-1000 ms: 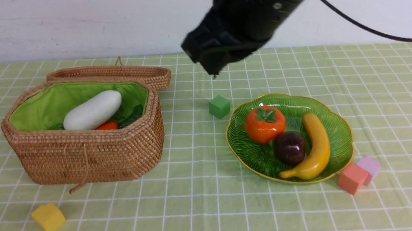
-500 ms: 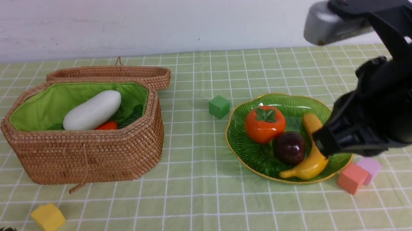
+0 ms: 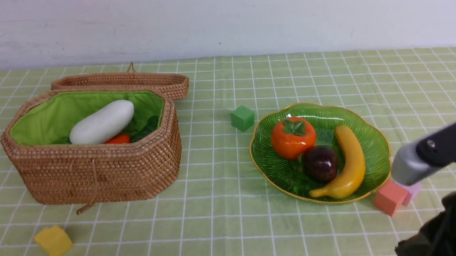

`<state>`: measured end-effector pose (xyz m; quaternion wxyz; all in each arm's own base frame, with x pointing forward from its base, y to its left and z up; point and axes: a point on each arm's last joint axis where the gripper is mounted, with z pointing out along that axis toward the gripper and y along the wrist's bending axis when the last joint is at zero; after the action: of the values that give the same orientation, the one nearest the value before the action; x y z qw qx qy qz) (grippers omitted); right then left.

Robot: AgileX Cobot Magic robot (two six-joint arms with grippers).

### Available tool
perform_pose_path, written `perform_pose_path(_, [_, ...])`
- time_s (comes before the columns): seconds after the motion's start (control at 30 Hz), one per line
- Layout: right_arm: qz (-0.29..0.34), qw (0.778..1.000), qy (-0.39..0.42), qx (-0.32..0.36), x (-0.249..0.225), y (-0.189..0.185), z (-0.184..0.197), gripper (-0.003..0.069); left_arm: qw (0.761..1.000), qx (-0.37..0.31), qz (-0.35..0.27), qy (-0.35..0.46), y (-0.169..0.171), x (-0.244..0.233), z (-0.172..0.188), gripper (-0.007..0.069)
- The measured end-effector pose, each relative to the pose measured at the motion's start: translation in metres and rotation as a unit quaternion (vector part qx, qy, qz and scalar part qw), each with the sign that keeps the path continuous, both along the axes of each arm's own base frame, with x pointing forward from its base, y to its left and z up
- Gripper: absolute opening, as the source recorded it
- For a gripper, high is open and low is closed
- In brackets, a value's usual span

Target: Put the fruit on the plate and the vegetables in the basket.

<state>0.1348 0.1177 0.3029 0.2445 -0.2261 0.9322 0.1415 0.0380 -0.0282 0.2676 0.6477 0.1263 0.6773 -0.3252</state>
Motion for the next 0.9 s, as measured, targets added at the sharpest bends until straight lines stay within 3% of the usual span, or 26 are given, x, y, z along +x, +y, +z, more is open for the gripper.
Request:
perform_pose_path(0.47, [0.01, 0.999, 0.014, -0.039, -0.008, -0.008, -0.006, 0.0019, 1.0, 0.0, 0.0, 0.0, 0.0, 0.0, 0.0, -0.0002])
perform_pose_path(0.6, [-0.024, 0.998, -0.052, -0.032, -0.002, -0.024, -0.001, 0.0003, 1.0, 0.001, 0.0, -0.001, 0.0, 0.0, 0.0, 0.0])
perform_pose_path(0.7, [-0.096, 0.983, -0.153, 0.033, -0.007, -0.054, -0.012, -0.0018, 1.0, 0.002, 0.0, -0.001, 0.0, 0.0, 0.0, 0.0003])
perform_pose_path(0.9, [-0.198, 0.928, -0.31, 0.058, -0.049, -0.101, -0.07, -0.0018, 1.0, 0.005, 0.001, -0.003, 0.0, 0.0, 0.0, 0.0008])
